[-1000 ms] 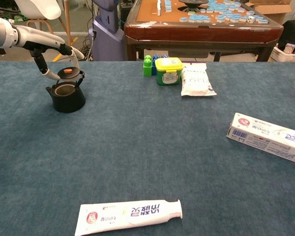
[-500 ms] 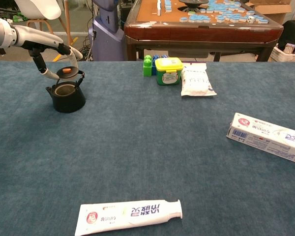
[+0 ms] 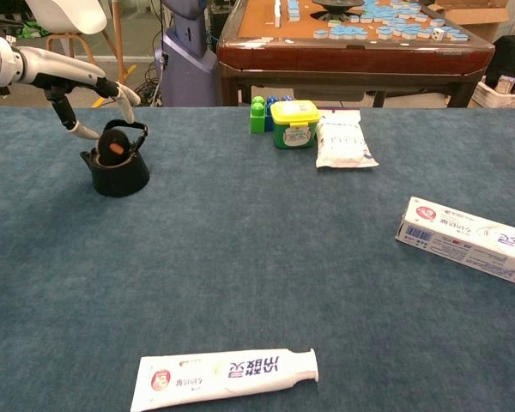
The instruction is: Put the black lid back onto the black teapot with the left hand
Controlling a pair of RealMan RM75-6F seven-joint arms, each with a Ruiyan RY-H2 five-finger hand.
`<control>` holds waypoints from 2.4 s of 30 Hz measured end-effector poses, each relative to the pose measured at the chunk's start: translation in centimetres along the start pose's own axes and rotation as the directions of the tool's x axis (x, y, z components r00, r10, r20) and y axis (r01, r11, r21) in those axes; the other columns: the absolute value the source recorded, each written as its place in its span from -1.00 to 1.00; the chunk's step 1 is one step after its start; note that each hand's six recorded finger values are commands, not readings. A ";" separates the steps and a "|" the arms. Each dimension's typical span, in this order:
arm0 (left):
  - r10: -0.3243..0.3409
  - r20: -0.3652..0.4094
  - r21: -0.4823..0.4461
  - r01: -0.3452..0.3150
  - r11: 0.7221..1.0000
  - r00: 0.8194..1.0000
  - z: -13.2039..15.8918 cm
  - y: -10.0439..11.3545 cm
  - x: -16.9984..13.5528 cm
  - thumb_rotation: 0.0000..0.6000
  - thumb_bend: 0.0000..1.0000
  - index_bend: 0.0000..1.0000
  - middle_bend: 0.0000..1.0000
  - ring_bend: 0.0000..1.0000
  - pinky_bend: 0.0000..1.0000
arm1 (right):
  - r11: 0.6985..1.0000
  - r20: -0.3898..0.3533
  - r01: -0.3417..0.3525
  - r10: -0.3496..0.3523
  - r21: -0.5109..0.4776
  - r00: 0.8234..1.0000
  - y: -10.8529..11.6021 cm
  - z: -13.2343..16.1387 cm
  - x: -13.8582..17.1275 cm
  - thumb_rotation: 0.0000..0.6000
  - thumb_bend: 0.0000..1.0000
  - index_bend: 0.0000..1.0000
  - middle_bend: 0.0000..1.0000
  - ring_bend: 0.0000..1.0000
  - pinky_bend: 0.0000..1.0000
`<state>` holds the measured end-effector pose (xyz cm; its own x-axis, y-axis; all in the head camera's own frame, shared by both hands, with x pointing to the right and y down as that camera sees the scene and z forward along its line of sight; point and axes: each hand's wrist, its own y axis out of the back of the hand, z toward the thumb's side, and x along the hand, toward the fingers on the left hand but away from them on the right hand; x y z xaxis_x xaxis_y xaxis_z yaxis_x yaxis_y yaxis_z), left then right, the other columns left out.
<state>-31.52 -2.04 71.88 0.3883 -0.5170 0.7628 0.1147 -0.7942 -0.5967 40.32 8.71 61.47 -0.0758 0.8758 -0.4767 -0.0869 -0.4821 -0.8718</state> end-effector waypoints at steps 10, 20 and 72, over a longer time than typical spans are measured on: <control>0.002 0.017 -0.002 -0.002 1.000 1.000 0.2 0.0 -0.3 1.00 -0.39 -0.59 -1.00 -1.00 -1.00 | 1.000 -0.005 0.003 -0.003 0.003 1.000 0.1 0.3 0.1 1.00 0.03 -0.77 -1.00 -1.00 -1.00; 0.017 0.032 0.004 -0.017 1.000 0.999 0.3 0.3 -1.6 1.00 -0.39 -0.59 -1.00 -1.00 -1.00 | 1.000 -0.016 0.004 -0.004 -0.010 1.000 0.1 0.2 0.2 1.00 0.03 -0.77 -1.00 -1.00 -1.00; 0.063 -0.079 0.010 -0.063 0.998 0.995 0.8 -3.6 -4.0 1.00 -0.39 -0.57 -1.00 -1.00 -1.00 | 0.999 -0.090 -0.025 0.021 -0.041 0.996 -0.6 -0.4 0.7 1.00 0.03 -0.77 -1.00 -1.00 -1.00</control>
<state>-32.77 3.14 70.82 0.3209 -0.5899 0.7410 0.0991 -0.7572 -0.6456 40.75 9.62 61.64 0.0126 0.8643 -0.5029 -0.0442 -0.5020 -0.8638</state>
